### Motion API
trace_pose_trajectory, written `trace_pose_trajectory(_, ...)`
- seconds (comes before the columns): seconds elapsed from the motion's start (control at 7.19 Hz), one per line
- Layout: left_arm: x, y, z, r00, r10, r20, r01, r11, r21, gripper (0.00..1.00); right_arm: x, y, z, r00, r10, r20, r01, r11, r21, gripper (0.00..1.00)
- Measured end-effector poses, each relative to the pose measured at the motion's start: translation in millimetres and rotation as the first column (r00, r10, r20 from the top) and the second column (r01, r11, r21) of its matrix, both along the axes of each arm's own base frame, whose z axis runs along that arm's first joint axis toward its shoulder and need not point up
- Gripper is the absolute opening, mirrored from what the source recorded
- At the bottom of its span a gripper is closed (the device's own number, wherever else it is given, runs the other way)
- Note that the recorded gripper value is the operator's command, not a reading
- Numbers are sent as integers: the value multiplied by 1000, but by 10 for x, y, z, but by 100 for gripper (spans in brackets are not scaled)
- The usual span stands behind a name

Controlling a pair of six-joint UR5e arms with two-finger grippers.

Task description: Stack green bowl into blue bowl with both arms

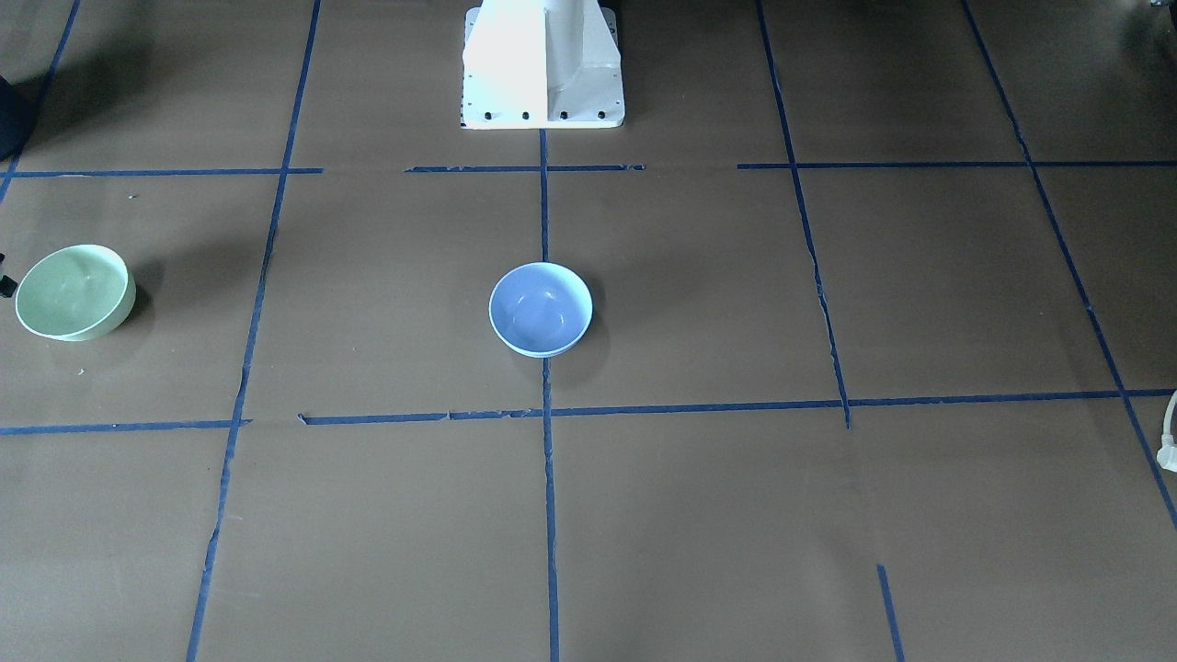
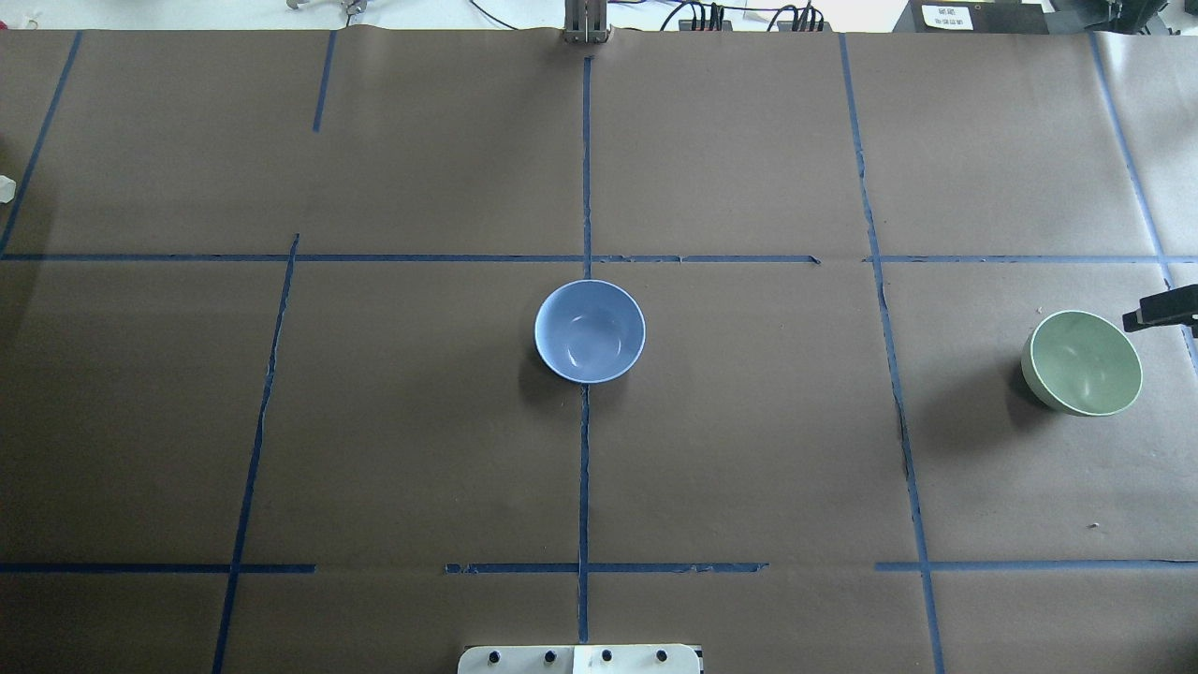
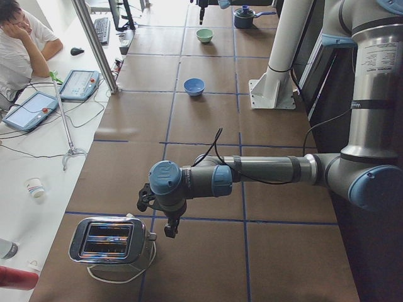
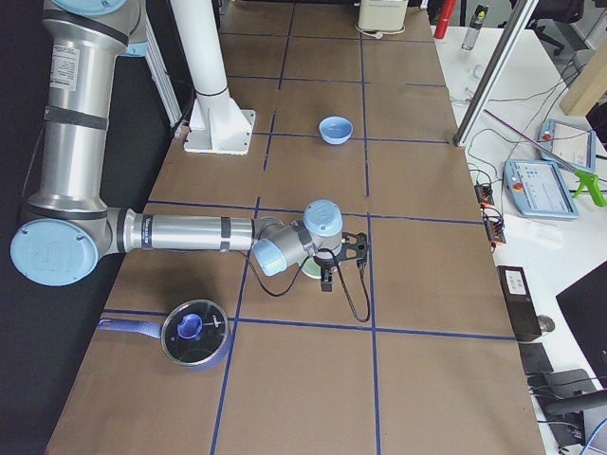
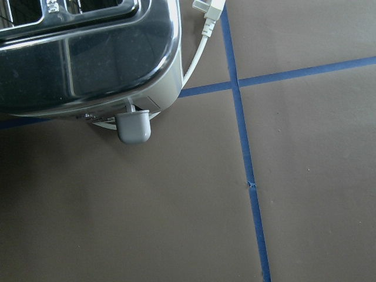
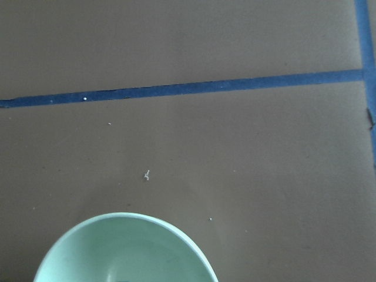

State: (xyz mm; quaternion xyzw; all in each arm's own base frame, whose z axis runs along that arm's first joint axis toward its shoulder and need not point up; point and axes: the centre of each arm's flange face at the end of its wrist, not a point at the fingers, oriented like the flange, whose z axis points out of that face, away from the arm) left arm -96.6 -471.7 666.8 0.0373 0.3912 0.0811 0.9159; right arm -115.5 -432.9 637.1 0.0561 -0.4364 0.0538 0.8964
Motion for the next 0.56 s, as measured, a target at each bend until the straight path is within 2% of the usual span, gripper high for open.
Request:
trace_pose_trajectory(0.14, 1, -3, -7, 1000, -1, -4, 1, 1000, 1, 100, -190, 94, 68, 1000, 2, 11, -2, 1000, -3, 77)
trace_pose_trajectory(0.28, 7, -5, -15, 1000, -2, -13, 2, 1000, 2, 100, -291, 203, 152, 1000, -10, 11, 10, 1000, -15, 38)
trace_pose_trajectory(0.42, 11, -7, -21, 1000, -3, -20, 3, 1000, 2, 100, -332, 271, 230, 1000, -20, 6, 20, 999, -27, 7)
trace_pose_trajectory(0.56, 13, -6, -25, 1000, -3, -23, 3, 1000, 3, 100, -344, 307, 293, 1000, -26, 2, 26, 999, -35, 0)
